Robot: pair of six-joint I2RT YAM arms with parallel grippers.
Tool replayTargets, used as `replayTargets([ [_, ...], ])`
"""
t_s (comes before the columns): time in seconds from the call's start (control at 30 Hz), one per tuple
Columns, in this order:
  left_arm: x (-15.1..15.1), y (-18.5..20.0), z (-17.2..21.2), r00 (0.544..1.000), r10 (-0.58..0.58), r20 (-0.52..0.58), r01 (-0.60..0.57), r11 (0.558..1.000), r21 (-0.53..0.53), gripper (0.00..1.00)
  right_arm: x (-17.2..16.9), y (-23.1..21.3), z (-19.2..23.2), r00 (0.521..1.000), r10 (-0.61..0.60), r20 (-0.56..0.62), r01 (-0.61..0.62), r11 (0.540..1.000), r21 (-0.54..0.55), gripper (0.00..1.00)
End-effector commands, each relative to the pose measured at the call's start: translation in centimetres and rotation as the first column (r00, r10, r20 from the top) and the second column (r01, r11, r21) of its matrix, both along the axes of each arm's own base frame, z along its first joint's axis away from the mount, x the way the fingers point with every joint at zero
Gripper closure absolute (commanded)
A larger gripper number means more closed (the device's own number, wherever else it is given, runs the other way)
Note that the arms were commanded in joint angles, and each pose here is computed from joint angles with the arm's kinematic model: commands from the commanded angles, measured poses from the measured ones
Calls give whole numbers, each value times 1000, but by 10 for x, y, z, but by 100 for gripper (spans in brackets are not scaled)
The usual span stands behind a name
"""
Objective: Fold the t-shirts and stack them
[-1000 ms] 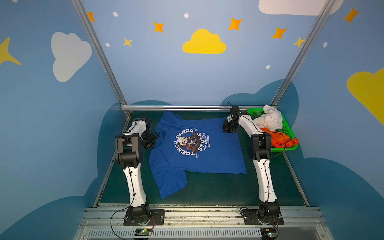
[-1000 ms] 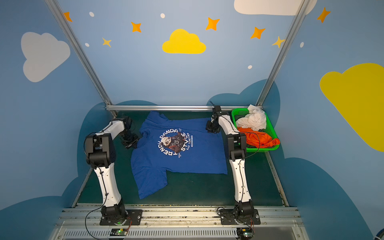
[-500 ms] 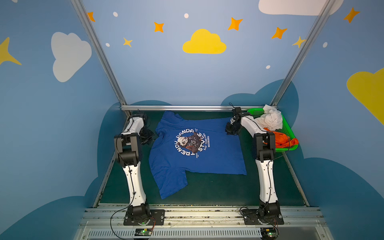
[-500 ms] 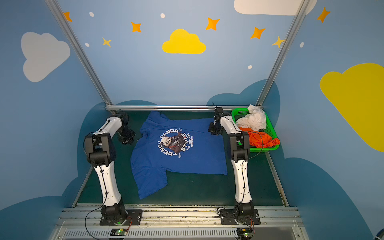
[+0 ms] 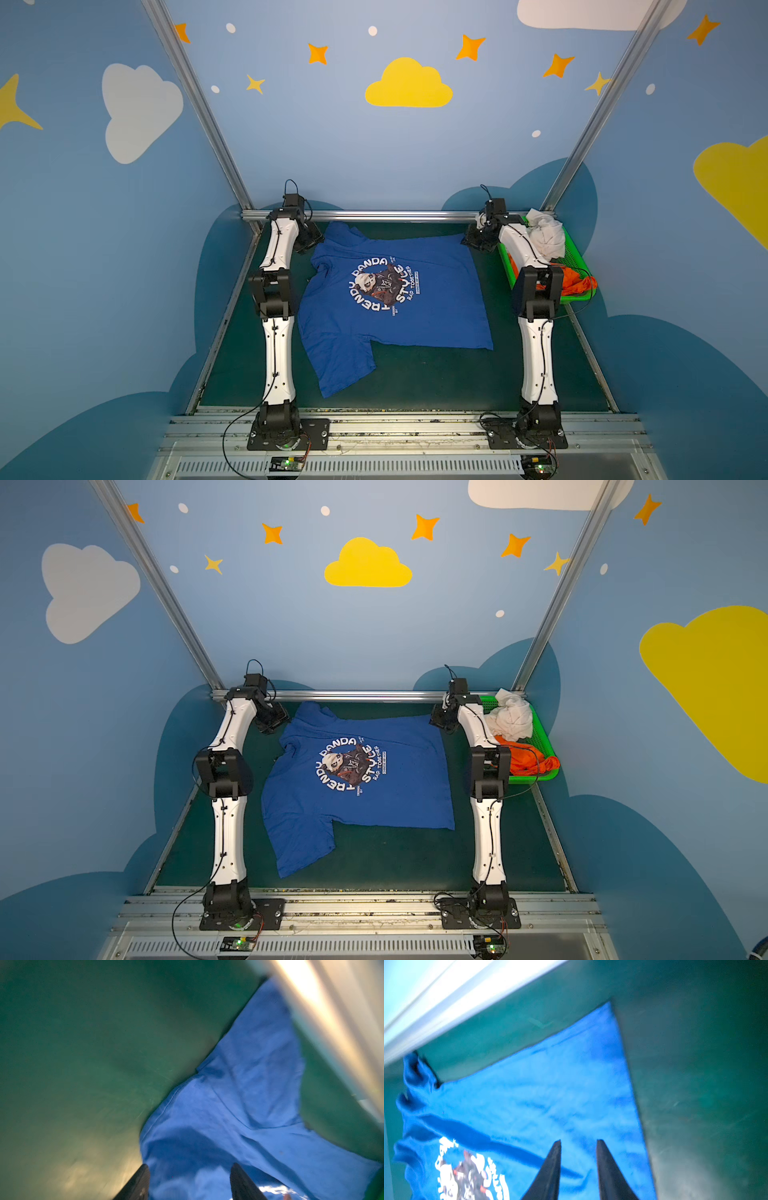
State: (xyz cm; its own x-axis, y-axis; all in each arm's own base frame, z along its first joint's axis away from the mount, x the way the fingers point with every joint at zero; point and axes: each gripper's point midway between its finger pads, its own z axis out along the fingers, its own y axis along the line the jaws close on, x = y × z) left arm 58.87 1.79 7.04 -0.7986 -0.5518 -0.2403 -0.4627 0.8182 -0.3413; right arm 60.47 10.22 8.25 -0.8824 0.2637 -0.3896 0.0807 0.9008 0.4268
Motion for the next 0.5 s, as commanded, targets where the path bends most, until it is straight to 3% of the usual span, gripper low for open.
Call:
replayTargets([
  [0.0,10,-7,-4,996,-77,49,80,996,-45,33,12,-4,-13,1000,-3,12,3,1000,18,64],
  [0.33,33,1,-22,990,-76,122,85,993,-76,23,24,-17,-44,997,-70,-34,71,996,45,56],
  [0.47,37,0,-30,990,-55,129,75,986,-151,20,19,-25,-57,993,-100,-67,101,995,3,50],
])
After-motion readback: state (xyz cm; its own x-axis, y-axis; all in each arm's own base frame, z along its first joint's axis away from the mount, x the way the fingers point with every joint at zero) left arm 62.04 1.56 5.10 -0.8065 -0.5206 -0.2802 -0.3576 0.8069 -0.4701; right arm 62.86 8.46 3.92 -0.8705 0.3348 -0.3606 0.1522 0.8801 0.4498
